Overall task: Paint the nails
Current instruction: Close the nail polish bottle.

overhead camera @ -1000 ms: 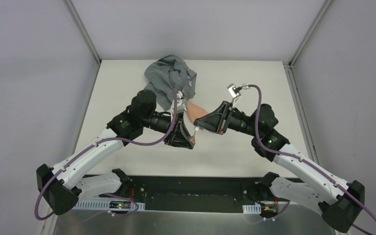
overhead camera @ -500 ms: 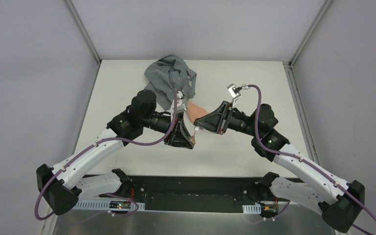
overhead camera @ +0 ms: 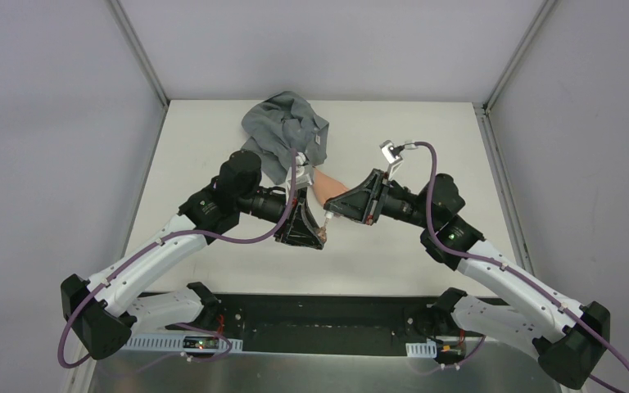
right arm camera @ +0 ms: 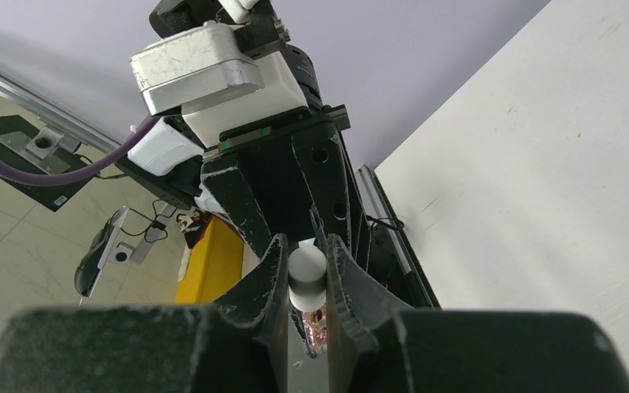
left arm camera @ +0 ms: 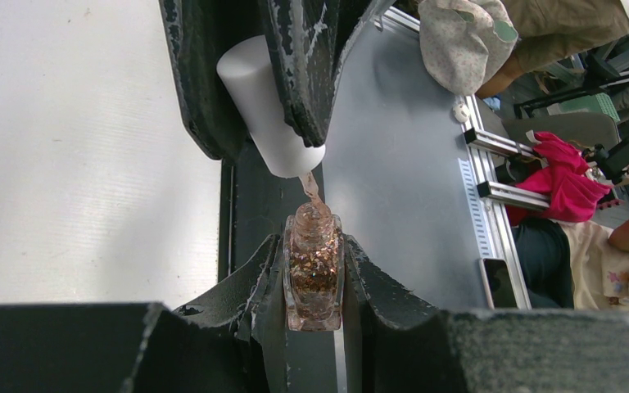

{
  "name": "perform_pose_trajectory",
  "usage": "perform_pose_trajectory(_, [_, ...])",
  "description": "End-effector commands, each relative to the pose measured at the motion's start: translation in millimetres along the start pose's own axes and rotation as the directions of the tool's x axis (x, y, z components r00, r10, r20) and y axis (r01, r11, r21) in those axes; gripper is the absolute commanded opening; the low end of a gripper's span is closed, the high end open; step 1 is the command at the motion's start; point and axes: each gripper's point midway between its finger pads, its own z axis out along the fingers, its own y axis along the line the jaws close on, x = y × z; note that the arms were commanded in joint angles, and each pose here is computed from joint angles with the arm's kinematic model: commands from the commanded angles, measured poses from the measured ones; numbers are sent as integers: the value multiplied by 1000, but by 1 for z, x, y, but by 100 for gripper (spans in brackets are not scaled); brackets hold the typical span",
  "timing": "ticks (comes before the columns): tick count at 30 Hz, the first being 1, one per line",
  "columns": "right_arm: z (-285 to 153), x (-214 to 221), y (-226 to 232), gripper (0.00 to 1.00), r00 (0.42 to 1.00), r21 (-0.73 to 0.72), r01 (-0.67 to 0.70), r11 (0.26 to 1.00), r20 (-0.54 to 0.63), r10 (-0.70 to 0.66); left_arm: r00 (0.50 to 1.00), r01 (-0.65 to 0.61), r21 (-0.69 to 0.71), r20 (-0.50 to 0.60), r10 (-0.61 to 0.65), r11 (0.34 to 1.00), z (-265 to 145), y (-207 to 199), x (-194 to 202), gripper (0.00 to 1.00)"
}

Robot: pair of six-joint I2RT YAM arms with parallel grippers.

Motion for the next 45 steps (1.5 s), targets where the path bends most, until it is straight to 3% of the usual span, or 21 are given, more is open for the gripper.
perform_pose_trajectory(1, [2, -12, 21, 0, 998, -61, 54, 997, 15, -53, 999, -50, 35, 20, 49, 998, 0, -11, -6, 0])
perform_pose_trajectory(45, [5, -1, 20, 0, 997, -81, 46, 996, -57, -51, 998, -57, 25, 25, 57, 998, 0, -10, -7, 0])
